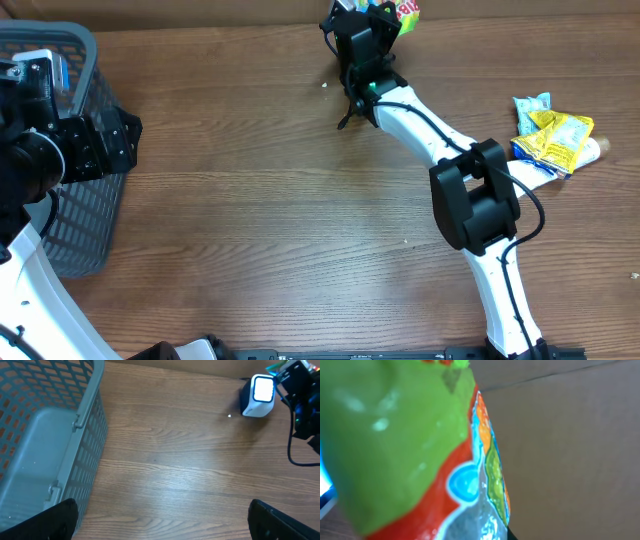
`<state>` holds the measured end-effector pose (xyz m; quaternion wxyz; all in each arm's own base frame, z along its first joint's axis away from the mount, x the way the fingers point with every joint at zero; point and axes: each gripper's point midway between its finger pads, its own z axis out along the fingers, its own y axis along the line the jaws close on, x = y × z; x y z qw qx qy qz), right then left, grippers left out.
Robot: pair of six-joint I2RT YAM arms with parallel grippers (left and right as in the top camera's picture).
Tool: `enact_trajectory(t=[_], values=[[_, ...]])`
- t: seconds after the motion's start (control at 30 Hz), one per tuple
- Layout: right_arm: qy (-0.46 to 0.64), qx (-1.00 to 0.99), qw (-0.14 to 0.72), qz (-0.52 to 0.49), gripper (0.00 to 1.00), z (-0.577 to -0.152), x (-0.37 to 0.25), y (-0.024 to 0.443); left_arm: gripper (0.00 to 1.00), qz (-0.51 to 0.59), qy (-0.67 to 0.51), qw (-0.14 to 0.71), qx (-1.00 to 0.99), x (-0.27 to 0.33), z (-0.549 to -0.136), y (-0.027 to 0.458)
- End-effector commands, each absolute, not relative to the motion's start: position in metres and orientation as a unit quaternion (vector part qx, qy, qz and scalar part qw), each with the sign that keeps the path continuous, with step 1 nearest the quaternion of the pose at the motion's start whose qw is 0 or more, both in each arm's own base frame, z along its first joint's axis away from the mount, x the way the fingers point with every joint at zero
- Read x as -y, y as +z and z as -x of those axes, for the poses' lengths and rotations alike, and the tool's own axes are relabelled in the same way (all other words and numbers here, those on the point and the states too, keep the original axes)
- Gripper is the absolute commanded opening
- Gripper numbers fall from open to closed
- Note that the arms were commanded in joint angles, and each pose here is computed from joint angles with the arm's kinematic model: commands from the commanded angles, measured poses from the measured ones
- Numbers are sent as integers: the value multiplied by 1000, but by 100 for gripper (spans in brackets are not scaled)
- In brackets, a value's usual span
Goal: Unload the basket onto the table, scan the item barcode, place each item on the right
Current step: 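Hold the green-red bag in front of the scanner window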
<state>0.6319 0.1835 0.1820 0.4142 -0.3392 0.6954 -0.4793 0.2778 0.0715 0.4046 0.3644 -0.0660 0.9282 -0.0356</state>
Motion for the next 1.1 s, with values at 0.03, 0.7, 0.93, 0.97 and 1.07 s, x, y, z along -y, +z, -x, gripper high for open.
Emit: enact_trajectory(t=[0.03, 0.7, 0.93, 0.97, 1.07], values=[[-492, -700, 409, 316, 4, -630, -182, 177, 100, 61, -38, 365, -928, -72, -279, 404], [-544, -693, 398, 254, 4, -609, -184, 199, 100, 61, -38, 365, -928, -72, -279, 404], [-554, -687, 386, 268, 4, -600, -198, 199, 100, 61, -38, 366, -928, -72, -279, 404], [-555, -687, 384, 270, 4, -600, -198, 199, 100, 61, -38, 365, -928, -72, -279, 404], [-559, -686, 379, 270, 4, -599, -197, 199, 100, 61, -38, 366, -928, -72, -279, 404]])
